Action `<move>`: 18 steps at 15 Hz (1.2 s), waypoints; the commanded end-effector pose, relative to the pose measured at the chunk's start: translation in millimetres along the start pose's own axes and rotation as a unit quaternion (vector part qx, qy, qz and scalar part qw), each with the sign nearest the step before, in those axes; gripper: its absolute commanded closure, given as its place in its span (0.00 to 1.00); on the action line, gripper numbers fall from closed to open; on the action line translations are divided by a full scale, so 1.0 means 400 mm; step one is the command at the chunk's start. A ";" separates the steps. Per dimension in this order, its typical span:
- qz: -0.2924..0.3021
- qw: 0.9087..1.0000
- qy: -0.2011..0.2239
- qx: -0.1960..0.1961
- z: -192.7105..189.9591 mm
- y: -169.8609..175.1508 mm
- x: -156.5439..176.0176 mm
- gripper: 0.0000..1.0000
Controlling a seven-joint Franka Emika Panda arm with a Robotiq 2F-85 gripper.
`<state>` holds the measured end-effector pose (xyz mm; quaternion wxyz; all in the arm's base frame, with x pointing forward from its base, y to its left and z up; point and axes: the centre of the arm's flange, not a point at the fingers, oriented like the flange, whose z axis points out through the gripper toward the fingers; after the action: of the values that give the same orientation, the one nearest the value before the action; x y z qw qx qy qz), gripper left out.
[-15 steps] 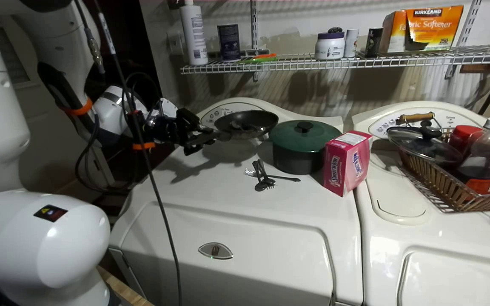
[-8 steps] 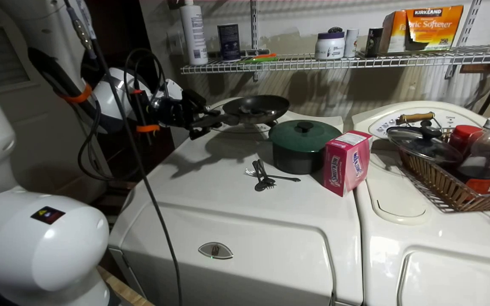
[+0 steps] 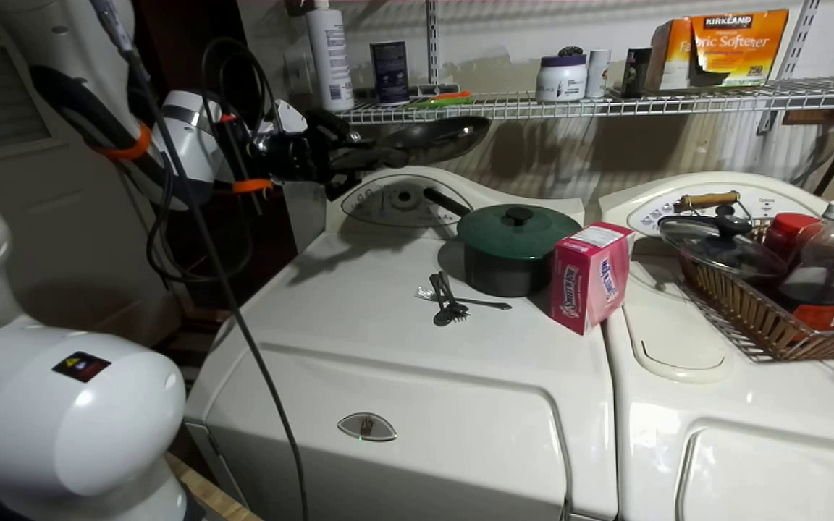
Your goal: Put the pan on the first bottom shelf
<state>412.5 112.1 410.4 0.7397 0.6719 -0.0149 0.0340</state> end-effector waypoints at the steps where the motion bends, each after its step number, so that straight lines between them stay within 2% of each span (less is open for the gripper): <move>1: -0.004 1.000 0.001 -0.001 -0.001 -0.008 -0.001 0.71; 10: -0.010 1.000 0.002 -0.002 -0.001 -0.022 -0.002 0.71; 11: -0.010 1.000 0.002 -0.002 -0.001 -0.022 -0.002 0.93; 18: -0.009 1.000 -0.012 -0.019 0.071 -0.018 0.018 0.93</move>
<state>415.2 99.0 391.3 0.7432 0.6690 -0.0036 0.0123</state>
